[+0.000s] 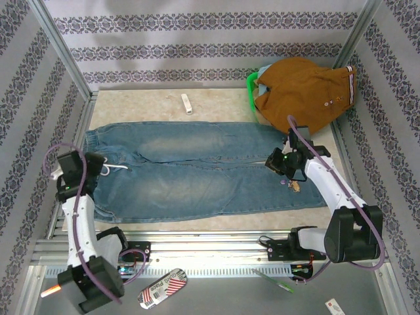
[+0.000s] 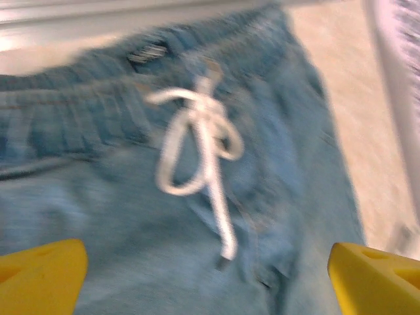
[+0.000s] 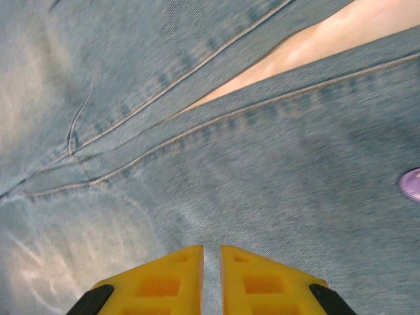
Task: Fold and stack the trousers
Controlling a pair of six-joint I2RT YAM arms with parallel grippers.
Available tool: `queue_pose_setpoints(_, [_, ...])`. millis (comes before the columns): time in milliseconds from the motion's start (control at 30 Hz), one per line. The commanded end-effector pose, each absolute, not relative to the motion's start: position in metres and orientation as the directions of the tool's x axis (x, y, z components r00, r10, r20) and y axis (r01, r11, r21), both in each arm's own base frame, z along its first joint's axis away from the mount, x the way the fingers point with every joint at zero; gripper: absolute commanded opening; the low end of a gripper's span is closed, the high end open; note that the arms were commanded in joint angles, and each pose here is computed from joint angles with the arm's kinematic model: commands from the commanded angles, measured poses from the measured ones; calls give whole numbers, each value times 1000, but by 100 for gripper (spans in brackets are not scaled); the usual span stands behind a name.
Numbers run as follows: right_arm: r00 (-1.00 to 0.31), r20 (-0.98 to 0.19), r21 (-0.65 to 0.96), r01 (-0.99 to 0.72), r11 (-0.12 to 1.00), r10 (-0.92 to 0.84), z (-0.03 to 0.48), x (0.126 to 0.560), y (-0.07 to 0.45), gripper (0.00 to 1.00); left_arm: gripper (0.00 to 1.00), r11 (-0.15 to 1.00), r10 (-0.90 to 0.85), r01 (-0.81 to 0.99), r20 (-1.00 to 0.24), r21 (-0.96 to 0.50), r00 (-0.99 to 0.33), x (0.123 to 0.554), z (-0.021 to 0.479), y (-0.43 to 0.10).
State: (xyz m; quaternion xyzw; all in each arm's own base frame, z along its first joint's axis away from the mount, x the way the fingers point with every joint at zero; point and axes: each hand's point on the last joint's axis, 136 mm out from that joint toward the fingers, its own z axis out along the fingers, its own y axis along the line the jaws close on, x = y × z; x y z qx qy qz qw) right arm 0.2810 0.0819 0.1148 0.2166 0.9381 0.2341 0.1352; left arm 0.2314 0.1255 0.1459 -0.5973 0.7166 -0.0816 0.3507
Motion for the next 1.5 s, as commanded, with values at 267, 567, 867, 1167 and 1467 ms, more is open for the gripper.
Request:
queue_pose_setpoints(267, [-928,-122,554,230,800,352,129,267,128,19,82,-99,-944,-938,-267,-334,194,143,54,147])
queue_pose_setpoints(567, [-929,-106,556,239,796,353,119,259,134,21,76,-149,-910,-957,-344,-249,231,129,27,165])
queue_pose_setpoints(867, [-926,-119,569,233,789,359,132,261,136,23,41,-141,-927,-935,-289,-324,240,142,2,158])
queue_pose_setpoints(1167, [-883,-79,533,355,768,463,131,234,119,29,0,-57,-930,-880,-296,-471,219,160,30,150])
queue_pose_setpoints(1467, [-795,-40,563,483,671,606,140,192,111,44,0,19,-946,-819,-274,-573,170,176,50,137])
